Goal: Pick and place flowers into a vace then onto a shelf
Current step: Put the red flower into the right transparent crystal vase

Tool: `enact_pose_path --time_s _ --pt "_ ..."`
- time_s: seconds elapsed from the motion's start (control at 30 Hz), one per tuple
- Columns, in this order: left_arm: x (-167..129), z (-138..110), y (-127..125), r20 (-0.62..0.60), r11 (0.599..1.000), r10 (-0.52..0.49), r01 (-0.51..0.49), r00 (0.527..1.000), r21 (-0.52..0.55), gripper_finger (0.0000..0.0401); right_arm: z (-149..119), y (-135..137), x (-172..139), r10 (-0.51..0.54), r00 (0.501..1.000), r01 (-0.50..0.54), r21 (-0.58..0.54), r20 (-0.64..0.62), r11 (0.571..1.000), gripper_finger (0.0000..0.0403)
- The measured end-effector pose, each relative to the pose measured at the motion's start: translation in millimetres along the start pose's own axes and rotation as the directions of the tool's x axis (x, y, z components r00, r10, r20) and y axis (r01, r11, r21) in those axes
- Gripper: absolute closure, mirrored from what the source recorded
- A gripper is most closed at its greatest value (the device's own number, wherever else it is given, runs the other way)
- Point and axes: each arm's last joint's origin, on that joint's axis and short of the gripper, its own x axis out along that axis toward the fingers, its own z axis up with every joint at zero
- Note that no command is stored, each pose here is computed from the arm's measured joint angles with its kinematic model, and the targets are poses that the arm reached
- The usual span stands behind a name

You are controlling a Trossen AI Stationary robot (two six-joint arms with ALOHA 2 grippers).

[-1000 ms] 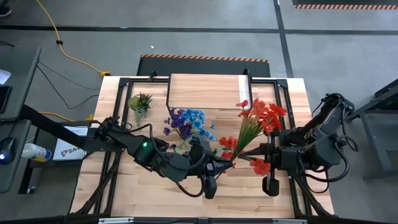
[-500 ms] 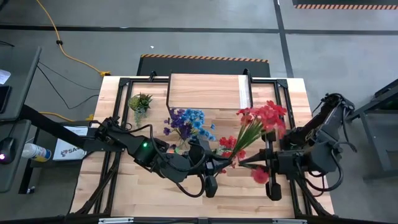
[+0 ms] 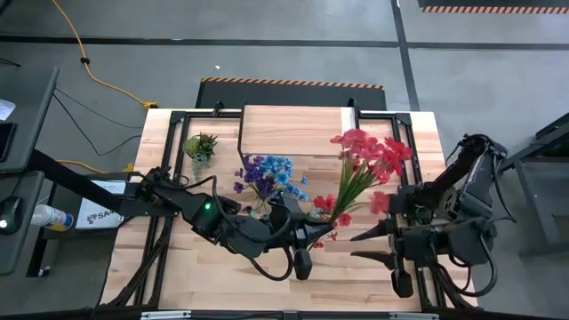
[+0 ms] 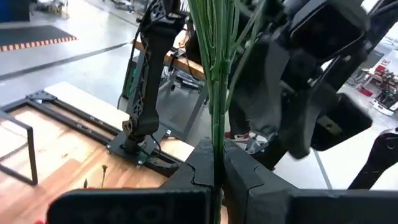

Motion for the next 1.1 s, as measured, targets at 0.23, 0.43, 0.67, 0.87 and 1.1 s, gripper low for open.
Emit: enact_pose_path --time_s 0.23,0.43,0.67,0.87,1.1 --pt "-1 8 -6 0.042 0.993 -0.103 0.1 0.994 0.056 0.0359 1 -1 1 -0.013 1.0 0.012 0.01 0.003 1.0 0.0267" --pt "-3 4 -8 0.011 0.982 -0.117 0.114 0.993 0.149 0.0359 3 -8 2 -0.06 0.998 0.06 0.008 0.013 0.998 0.0248" --pt "-13 -9 -15 -0.051 0.971 -0.089 0.098 0.995 0.218 0.0359 11 -20 -8 -0.061 0.997 0.059 0.044 0.051 0.997 0.0228" --pt "-30 -14 -25 -0.028 0.955 -0.047 0.053 0.999 0.291 0.0359 13 -25 -14 -0.028 0.998 0.024 0.065 0.062 0.998 0.022" --pt "-57 -15 -40 0.019 0.937 -0.035 0.026 0.999 0.349 0.0359 7 -26 -15 -0.012 1.0 0.012 0.084 0.009 0.996 0.0218"
